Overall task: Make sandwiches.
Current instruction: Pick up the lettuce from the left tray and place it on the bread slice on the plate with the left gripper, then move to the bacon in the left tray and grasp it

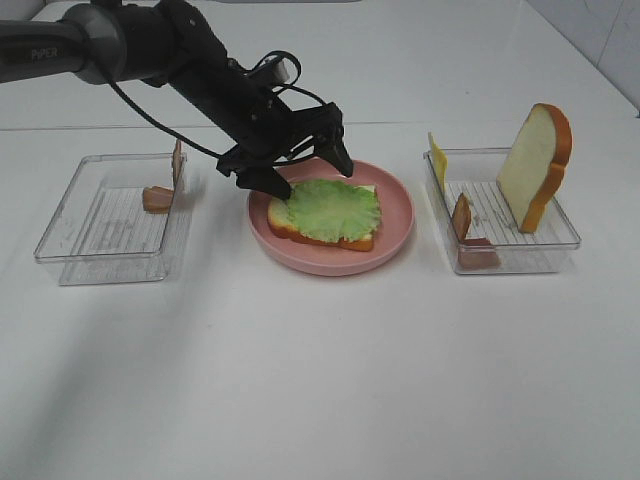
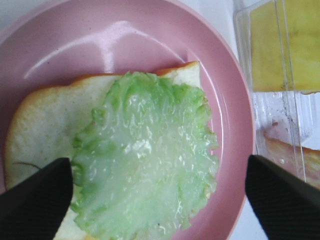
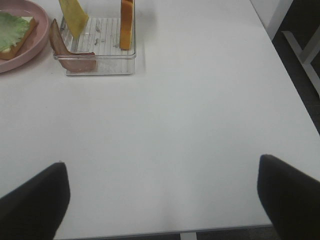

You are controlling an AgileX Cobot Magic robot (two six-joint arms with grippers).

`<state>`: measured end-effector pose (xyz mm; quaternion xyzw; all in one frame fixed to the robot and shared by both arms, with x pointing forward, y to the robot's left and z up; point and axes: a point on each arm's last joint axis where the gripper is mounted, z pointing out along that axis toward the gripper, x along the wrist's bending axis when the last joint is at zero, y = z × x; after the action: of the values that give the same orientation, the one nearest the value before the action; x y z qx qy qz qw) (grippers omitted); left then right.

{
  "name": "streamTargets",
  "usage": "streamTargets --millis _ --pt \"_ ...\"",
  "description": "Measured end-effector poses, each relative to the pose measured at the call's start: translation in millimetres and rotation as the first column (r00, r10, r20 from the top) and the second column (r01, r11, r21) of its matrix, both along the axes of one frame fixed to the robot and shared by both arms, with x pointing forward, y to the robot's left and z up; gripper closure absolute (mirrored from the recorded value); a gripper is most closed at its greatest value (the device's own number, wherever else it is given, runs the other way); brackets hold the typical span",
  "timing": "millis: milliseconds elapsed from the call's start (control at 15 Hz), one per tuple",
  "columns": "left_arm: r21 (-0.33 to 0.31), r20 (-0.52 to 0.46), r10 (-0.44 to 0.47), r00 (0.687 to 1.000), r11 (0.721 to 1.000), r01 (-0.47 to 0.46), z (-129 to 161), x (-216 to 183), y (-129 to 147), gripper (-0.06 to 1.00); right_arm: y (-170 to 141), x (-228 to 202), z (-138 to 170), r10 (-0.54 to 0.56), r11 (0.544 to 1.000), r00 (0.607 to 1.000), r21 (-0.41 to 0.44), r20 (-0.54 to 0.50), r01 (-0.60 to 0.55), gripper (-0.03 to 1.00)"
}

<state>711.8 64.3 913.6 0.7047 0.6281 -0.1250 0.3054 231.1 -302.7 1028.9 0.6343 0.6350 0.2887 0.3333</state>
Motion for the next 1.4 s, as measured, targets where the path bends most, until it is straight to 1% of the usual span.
streamTargets --millis 67,133,200,267,333,400,467,533,667,733,800,867,933,1000,1067,1200,1267,1400 --pt "0.004 -0.002 -0.005 1.0 1.0 0.005 3 1 0 0.01 0 0 0 0.0 1.0 1.0 0.0 0.0 0.0 -0.02" --pt "0.036 0.018 -0.031 0.999 0.999 0.03 26 5 1 -0.04 0 0 0 0.0 1.0 1.0 0.0 0.0 0.0 -0.02" --pt "0.051 0.032 -0.042 0.999 0.998 0.04 40 7 1 -0.04 0 0 0 0.0 1.0 1.0 0.0 0.0 0.0 -0.02" --pt "0.06 0.034 -0.05 0.998 0.997 0.048 46 7 2 -0.04 0 0 0 0.0 1.0 1.0 0.0 0.0 0.0 -0.02" --pt "0.084 0.048 -0.061 0.997 0.995 0.057 63 8 3 -0.04 0 0 0 0.0 1.0 1.0 0.0 0.0 0.0 -0.02" --pt "0.101 0.061 -0.067 0.996 0.993 0.06 72 8 5 -0.04 0 0 0 0.0 1.0 1.0 0.0 0.0 0.0 -0.02" --pt "0.178 0.147 -0.056 0.988 0.984 0.029 104 11 12 -0.05 0 0 0 0.0 1.0 1.0 0.0 0.0 0.0 -0.02" --pt "0.189 0.17 -0.045 0.984 0.982 0.012 111 12 14 -0.05 0 0 0 0.0 1.0 1.0 0.0 0.0 0.0 -0.02" --pt "0.234 0.238 -0.019 0.971 0.971 -0.038 135 10 22 -0.05 0 0 0 0.0 1.0 1.0 0.0 0.0 0.0 -0.02" --pt "0.265 0.277 -0.012 0.961 0.962 -0.064 149 8 28 -0.05 0 0 0 0.001 1.0 1.0 0.002 0.0 -0.001 -0.02" --pt "0.293 0.3 -0.009 0.954 0.953 -0.083 158 6 33 -0.05 0 0 0 0.002 1.0 1.0 0.003 0.0 -0.002 -0.02" --pt "0.305 0.303 -0.007 0.953 0.948 -0.09 160 5 36 -0.05 0 0 0 0.002 1.0 1.0 0.003 0.0 -0.002 -0.02" --pt "0.331 0.302 -0.004 0.953 0.938 -0.101 160 4 41 -0.05 0 0 0 0.002 1.0 1.0 0.003 0.0 -0.002 -0.02" --pt "0.379 0.277 0.016 0.961 0.917 -0.124 154 4 54 -0.05 0 0 0 0.002 1.0 1.0 0.003 0.0 -0.002 -0.02" --pt "0.413 0.256 0.031 0.966 0.9 -0.138 148 4 64 -0.05 0 0 0 0.003 1.0 1.0 0.004 0.0 -0.003 -0.02" --pt "0.452 0.224 0.047 0.974 0.88 -0.146 138 5 76 -0.05 0 0 0 0.003 1.0 1.0 0.004 0.0 -0.003 -0.02" --pt "0.467 0.201 0.07 0.977 0.87 -0.158 132 6 86 -0.05 0 0 0 0.003 1.0 1.0 0.004 0.0 -0.003 -0.02" --pt "0.477 0.184 0.088 0.979 0.863 -0.167 127 7 94 -0.05 0 0 0 0.003 1.0 1.0 0.004 0.0 -0.003 -0.02"
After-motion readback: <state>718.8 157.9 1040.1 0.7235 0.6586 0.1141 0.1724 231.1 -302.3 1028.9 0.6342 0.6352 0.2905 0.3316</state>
